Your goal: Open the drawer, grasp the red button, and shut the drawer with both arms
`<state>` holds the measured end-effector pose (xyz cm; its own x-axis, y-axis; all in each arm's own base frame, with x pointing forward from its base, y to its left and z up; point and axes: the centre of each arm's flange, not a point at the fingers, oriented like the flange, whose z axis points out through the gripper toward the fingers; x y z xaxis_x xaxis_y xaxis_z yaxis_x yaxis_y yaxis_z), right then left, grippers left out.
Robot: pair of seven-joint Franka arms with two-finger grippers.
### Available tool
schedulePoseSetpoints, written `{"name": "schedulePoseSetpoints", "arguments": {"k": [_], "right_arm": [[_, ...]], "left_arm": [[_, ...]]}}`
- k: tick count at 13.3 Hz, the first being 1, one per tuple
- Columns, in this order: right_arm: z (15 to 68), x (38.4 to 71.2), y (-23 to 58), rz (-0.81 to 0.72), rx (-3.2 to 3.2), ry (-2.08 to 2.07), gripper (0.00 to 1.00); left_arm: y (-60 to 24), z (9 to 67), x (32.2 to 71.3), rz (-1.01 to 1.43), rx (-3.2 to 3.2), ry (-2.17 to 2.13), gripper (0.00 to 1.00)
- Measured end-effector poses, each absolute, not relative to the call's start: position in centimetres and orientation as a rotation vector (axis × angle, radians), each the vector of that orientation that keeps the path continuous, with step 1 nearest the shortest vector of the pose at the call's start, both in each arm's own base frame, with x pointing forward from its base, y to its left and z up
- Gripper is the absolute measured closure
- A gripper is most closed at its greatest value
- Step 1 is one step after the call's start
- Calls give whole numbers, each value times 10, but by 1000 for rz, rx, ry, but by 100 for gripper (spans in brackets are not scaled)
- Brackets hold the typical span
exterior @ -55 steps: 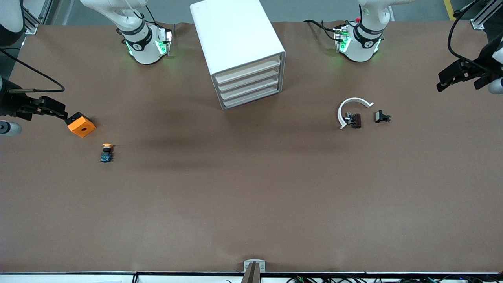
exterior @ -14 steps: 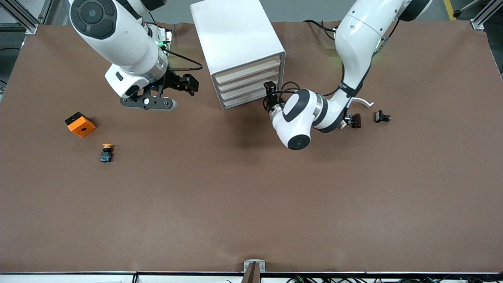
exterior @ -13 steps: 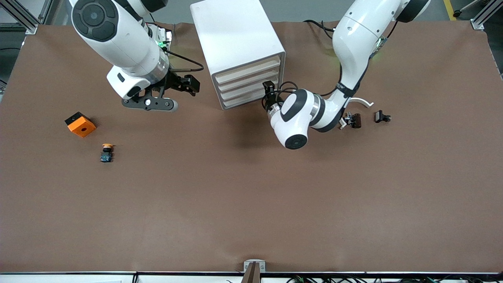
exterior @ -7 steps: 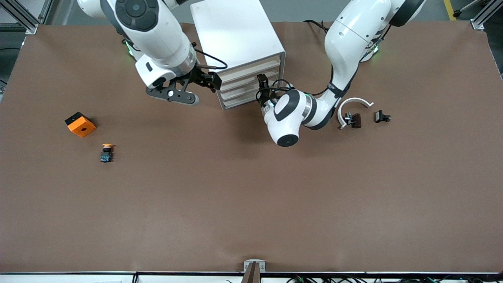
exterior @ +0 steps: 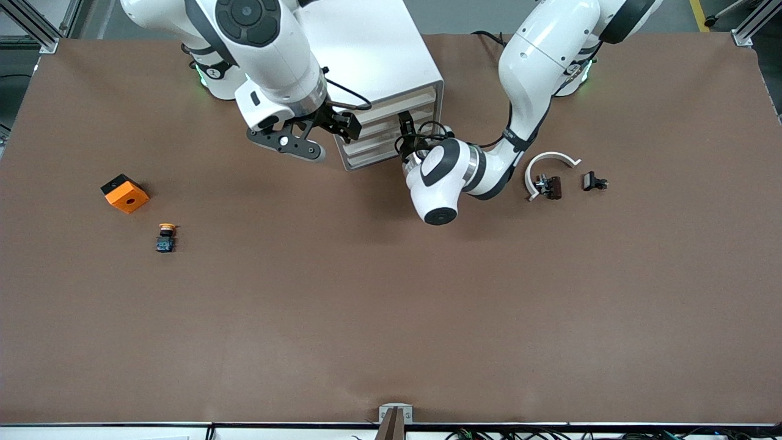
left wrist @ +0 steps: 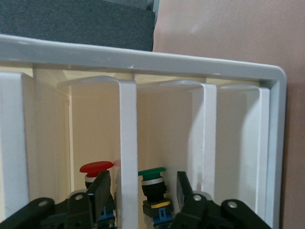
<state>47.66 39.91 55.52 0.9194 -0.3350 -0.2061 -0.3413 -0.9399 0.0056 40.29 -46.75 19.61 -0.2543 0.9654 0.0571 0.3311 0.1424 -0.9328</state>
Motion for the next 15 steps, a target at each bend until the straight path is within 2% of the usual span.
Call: {"name": "schedulePoseSetpoints", "arguments": {"k": [2, 4, 6, 7, 10, 15], "right_arm": [[554, 470, 410, 313, -3042, 577, 0], [553, 463, 421, 307, -3035, 617, 0], [550, 457, 432, 302, -3027, 664, 0], [547, 454, 437, 303, -3025, 685, 0], [538, 449, 450, 303, -3020, 733, 0], [522, 442, 471, 297, -2974, 933, 0]], "left_arm": [[-470, 196, 399, 1121, -1258, -1690, 39], [-472, 197, 397, 1121, -1258, -1680, 58], [-470, 199, 399, 1124, -1250, -1674, 82], [-469, 201, 401, 1130, -1240, -1669, 87], [-457, 203, 416, 1139, -1219, -1698, 87], [-424, 207, 463, 1156, -1166, -1790, 90]]}}
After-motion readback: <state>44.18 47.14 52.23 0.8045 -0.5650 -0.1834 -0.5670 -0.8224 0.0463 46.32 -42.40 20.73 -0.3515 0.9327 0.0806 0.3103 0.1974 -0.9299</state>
